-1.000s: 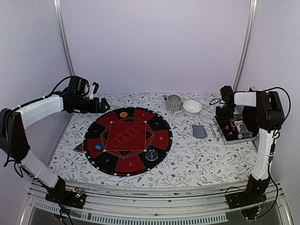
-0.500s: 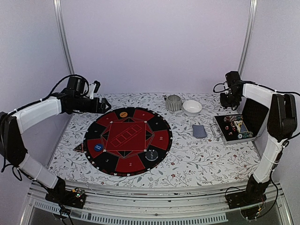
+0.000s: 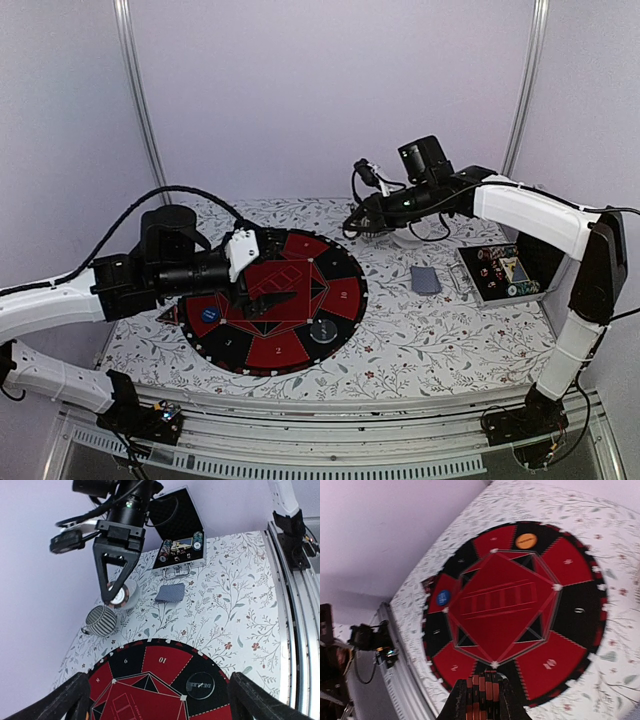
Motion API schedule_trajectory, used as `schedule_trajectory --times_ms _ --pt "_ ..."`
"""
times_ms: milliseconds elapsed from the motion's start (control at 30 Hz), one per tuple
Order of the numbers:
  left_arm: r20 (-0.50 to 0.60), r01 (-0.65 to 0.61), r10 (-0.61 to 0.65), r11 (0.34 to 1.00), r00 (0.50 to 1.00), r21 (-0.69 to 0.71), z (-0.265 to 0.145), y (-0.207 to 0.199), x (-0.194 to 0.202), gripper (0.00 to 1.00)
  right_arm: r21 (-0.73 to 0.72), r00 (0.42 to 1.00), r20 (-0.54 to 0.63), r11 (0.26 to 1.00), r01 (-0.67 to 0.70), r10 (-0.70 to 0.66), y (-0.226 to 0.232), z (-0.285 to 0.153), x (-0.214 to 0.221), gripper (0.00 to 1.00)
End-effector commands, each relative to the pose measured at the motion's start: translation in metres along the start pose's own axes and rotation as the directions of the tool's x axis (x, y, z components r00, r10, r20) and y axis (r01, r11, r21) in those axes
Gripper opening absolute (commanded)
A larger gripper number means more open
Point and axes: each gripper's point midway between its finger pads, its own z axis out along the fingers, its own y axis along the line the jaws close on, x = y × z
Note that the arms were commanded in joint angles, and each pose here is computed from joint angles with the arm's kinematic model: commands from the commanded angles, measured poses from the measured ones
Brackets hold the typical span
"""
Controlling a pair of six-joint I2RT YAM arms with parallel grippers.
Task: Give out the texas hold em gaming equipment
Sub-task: Pass from the right arm to the left
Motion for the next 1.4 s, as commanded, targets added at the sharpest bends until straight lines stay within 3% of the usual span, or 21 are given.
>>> schedule_trajectory --times_ms 0,100,267,567,800,1267,1367 --pt "-0.010 -0.236 0.236 0.972 0.972 -0.008 0.014 -0.014 0.002 0.98 -0.358 0.999 -0.042 0.934 0.002 -0.018 0.095 0.013 0.007 0.02" --pt "-0.011 -0.268 0.268 0.963 0.963 -0.001 0.020 -0.023 0.010 0.98 -0.459 0.996 -0.081 0.888 -0.010 -0.031 0.130 0.025 0.019 0.02" --pt "0.057 -0.254 0.261 0.962 0.964 -0.104 0.019 -0.011 0.000 0.98 -0.522 0.992 -0.111 0.853 -0.009 -0.057 0.159 0.035 0.030 0.02" --pt "-0.048 -0.220 0.216 0.969 0.975 -0.112 0.035 -0.003 0.020 0.85 -0.553 0.988 -0.136 0.833 -0.019 -0.068 0.173 0.039 0.039 0.02" --pt "-0.044 -0.156 0.152 0.978 0.987 -0.137 0.041 0.009 0.014 0.78 -0.543 0.988 -0.140 0.839 -0.024 -0.062 0.170 0.042 0.040 0.02" --pt "-0.056 -0.160 0.152 0.974 0.987 -0.158 0.046 0.015 0.017 0.48 -0.551 0.988 -0.141 0.834 -0.020 -0.069 0.173 0.042 0.040 0.02" --pt "-0.065 -0.161 0.153 0.975 0.986 -0.155 0.048 0.015 0.018 0.33 -0.552 0.988 -0.142 0.833 -0.021 -0.069 0.173 0.042 0.040 0.02"
